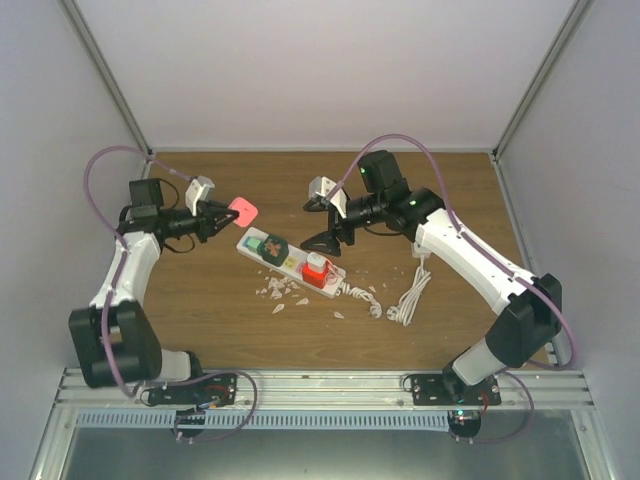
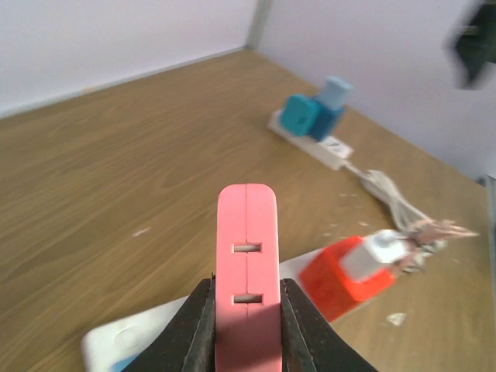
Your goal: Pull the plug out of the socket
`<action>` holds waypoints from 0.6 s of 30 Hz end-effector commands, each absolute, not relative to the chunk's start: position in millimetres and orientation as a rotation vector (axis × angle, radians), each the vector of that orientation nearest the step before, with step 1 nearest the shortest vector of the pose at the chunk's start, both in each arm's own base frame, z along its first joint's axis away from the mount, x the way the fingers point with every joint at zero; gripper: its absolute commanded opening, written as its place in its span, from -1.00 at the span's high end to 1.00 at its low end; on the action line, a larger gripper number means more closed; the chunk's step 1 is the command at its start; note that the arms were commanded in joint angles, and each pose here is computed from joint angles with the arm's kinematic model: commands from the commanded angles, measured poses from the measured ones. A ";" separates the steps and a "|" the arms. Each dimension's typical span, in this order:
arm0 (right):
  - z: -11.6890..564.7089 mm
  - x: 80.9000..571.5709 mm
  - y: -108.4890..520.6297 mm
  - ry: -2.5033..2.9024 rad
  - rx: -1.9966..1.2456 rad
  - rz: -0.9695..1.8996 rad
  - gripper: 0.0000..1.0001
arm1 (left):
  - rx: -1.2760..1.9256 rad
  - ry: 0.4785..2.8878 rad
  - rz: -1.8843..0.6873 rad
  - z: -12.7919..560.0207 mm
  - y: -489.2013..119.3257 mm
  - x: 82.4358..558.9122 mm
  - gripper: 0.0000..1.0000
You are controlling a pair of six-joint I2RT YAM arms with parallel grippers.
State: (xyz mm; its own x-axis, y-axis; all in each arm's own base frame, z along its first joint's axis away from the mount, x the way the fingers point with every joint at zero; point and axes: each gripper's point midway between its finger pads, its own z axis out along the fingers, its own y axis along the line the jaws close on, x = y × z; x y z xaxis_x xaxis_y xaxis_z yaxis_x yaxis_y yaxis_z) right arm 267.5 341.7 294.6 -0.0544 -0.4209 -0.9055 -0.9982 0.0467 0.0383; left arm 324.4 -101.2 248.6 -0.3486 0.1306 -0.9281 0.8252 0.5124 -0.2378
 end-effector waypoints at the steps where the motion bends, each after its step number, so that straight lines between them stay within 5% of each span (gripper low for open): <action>1: 298.9 263.8 339.6 1.548 -1.468 0.982 -0.99 | 0.620 1.896 -0.784 232.4 -52.8 386.5 1.00; 18: 269.8 272.4 346.2 1.621 -1.492 0.926 -0.99 | 0.245 2.231 -0.731 110.6 43.8 501.6 0.96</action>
State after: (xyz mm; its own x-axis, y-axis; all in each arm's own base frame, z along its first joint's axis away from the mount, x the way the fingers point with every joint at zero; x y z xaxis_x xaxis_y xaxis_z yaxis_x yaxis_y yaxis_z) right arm 265.7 341.0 282.5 -0.0684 -0.4392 -0.8958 -0.9974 0.0502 0.0515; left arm 486.9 28.5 121.5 -0.6726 -0.0249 -0.7396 0.4366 0.7936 -0.4237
